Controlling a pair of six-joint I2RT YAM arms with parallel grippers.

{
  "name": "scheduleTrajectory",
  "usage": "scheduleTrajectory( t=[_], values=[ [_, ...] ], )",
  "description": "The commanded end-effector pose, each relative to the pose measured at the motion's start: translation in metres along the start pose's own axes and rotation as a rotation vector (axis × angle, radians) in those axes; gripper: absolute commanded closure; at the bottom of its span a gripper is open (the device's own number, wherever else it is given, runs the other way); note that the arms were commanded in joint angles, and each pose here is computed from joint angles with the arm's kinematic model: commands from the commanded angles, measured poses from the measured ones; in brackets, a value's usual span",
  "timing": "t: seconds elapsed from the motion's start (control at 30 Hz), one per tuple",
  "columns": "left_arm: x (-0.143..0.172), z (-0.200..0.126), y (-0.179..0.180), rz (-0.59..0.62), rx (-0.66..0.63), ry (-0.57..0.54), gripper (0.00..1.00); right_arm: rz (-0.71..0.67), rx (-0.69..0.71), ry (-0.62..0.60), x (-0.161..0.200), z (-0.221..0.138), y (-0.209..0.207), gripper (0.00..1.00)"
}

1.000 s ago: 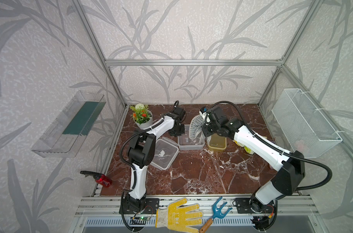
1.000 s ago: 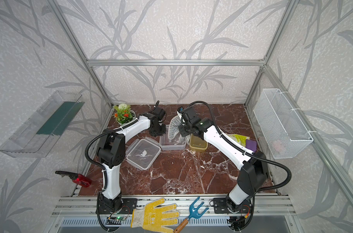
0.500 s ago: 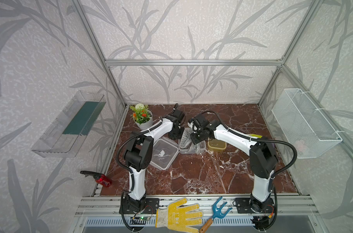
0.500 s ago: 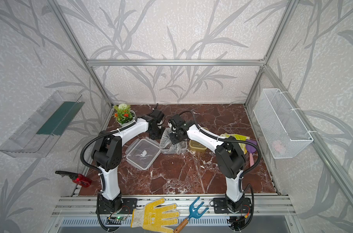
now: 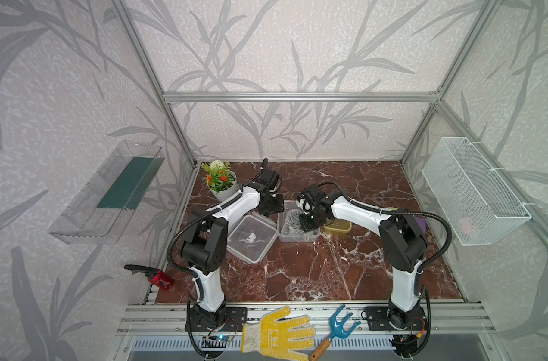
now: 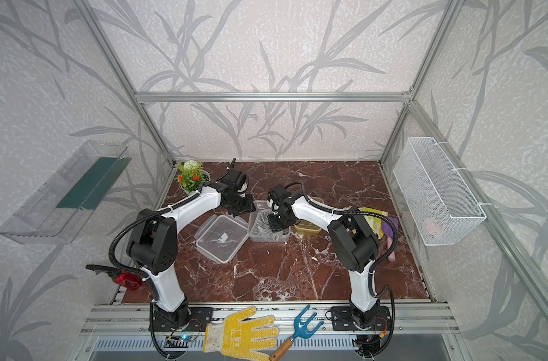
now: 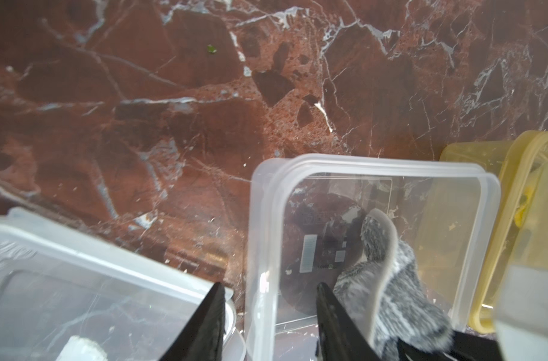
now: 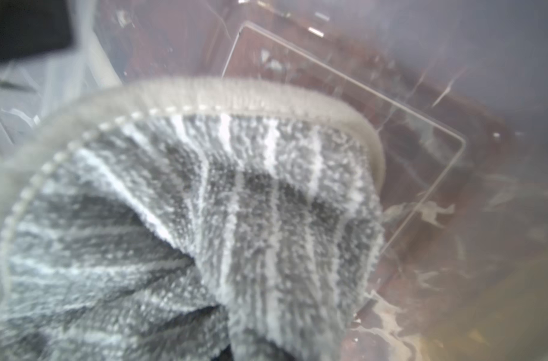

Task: Wipe the insides of the lunch boxes
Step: Wipe the dirt inside the lunch box.

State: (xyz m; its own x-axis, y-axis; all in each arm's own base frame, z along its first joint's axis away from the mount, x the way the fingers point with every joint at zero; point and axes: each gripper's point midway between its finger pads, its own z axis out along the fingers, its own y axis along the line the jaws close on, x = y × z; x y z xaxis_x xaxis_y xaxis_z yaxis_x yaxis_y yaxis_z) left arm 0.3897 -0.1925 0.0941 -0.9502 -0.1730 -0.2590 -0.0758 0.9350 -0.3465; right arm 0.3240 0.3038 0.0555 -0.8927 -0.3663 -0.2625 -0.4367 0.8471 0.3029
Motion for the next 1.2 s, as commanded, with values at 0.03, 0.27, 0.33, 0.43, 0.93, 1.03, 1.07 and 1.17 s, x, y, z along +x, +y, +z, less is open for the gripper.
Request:
scheduleTrajectory(
  t=[0.03,0.27,0.33,0.43,0.93,1.03,1.07,1.17],
  values=[
    [-0.004,-0.018,0.007,-0.04,0.018,-0.029,0.63,0.05,-0.061,-0.021,-0.004,-0.009,-0.001,1.0],
    [0.019,-0.003,0.009,-0.022,-0.003,0.051,0.74,0.047,-0.1,0.006,-0.001,0.0,0.005,1.0],
    [0.023,0.002,0.012,-0.029,-0.008,0.068,0.75,0.054,-0.118,0.009,0.0,0.002,0.007,1.0],
    [0.024,0.008,0.01,-0.042,0.018,0.076,0.75,0.056,-0.151,0.012,-0.001,0.003,0.014,1.0],
    [0.027,0.023,-0.004,-0.121,0.126,0.087,0.83,0.12,-0.297,0.039,-0.006,0.033,0.053,1.0],
    [0.023,0.021,-0.009,-0.139,0.156,0.076,0.86,0.137,-0.353,0.015,-0.013,0.036,0.066,1.0],
    [0.022,0.021,-0.011,-0.142,0.16,0.074,0.88,0.139,-0.368,0.008,-0.016,0.037,0.07,1.0],
    [0.022,0.022,-0.013,-0.156,0.172,0.07,0.89,0.146,-0.398,-0.002,-0.02,0.04,0.078,1.0]
  ],
)
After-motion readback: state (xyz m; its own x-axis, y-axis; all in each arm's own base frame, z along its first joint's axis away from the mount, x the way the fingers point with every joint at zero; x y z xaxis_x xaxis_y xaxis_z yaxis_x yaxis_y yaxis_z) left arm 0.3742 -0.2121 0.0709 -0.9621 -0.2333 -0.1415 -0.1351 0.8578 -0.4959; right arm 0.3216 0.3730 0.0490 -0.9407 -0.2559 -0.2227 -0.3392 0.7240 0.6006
